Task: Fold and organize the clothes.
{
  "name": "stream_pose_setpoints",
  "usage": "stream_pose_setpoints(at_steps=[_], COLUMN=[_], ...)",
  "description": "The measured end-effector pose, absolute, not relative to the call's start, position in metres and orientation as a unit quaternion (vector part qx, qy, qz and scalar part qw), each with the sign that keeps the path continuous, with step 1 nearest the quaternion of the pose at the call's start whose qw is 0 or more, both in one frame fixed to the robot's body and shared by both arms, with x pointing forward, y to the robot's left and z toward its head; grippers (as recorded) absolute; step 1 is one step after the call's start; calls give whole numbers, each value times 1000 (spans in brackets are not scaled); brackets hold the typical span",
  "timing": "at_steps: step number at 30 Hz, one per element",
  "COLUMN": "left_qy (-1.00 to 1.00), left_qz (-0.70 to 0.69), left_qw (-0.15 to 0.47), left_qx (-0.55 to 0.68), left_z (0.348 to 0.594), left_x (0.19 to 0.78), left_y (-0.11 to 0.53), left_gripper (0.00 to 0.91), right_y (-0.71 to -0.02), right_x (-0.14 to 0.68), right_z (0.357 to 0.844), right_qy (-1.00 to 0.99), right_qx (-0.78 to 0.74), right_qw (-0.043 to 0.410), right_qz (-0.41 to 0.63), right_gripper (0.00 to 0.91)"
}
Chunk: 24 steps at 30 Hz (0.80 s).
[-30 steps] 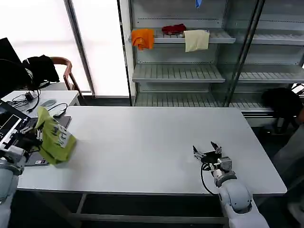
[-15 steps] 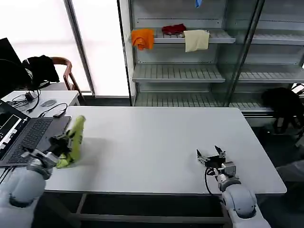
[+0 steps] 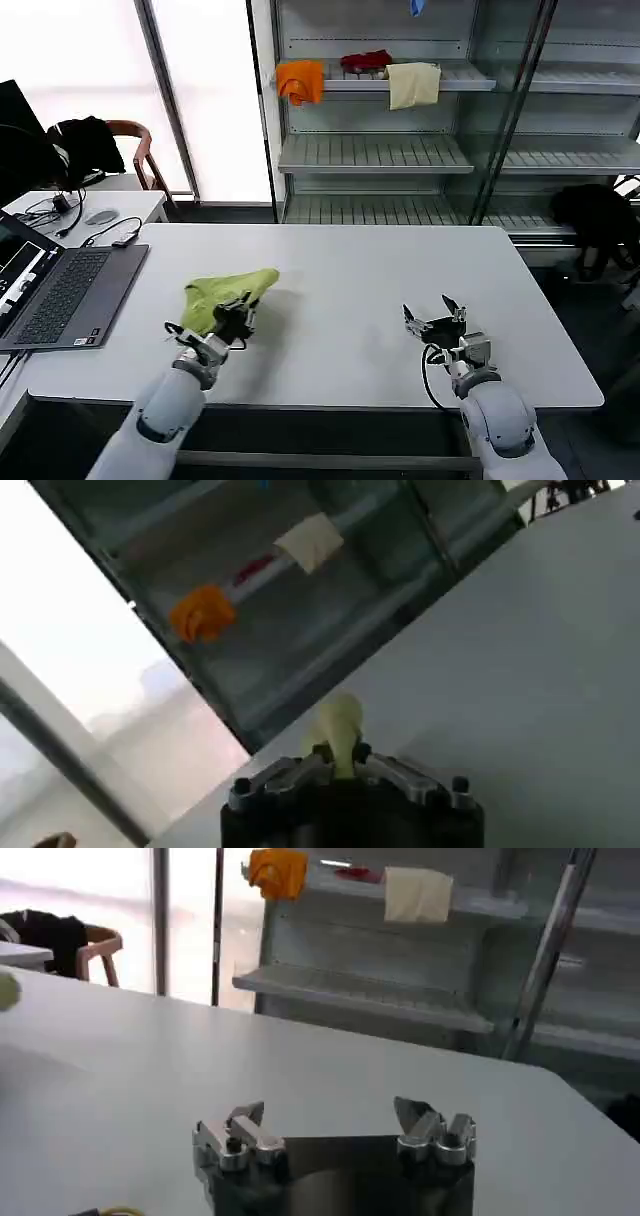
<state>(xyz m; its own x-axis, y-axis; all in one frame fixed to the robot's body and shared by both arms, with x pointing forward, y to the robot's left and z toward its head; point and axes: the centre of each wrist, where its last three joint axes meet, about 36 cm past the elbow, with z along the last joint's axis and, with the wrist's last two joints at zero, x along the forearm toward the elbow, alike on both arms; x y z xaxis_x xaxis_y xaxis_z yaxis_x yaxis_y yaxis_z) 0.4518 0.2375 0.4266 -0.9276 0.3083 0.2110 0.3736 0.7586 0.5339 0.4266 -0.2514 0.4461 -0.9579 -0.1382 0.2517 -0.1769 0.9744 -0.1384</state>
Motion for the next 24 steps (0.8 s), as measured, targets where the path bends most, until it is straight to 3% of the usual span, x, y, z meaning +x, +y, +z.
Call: stream_pose_setpoints(at_steps=[5, 11, 17, 24], left_qy=[-946, -964, -979, -987], left_qz=[-250, -162, -58, -3], left_qw=[35, 7, -15, -22], left_qx=[-204, -209, -197, -158], left_z=[427, 445, 473, 481], left_x=[453, 454, 453, 448], left_y=[195, 176, 191, 229], left_gripper=[907, 907, 907, 907], right_y=[-244, -227, -198, -155], right_x=[432, 442, 456, 471], right_z=[451, 453, 454, 452], right_qy=[-985, -983, -978, -964], right_qx=[93, 119, 157, 212], right_qw=[124, 132, 139, 155], right_qz=[71, 49, 18, -38], right_gripper=[907, 907, 907, 907])
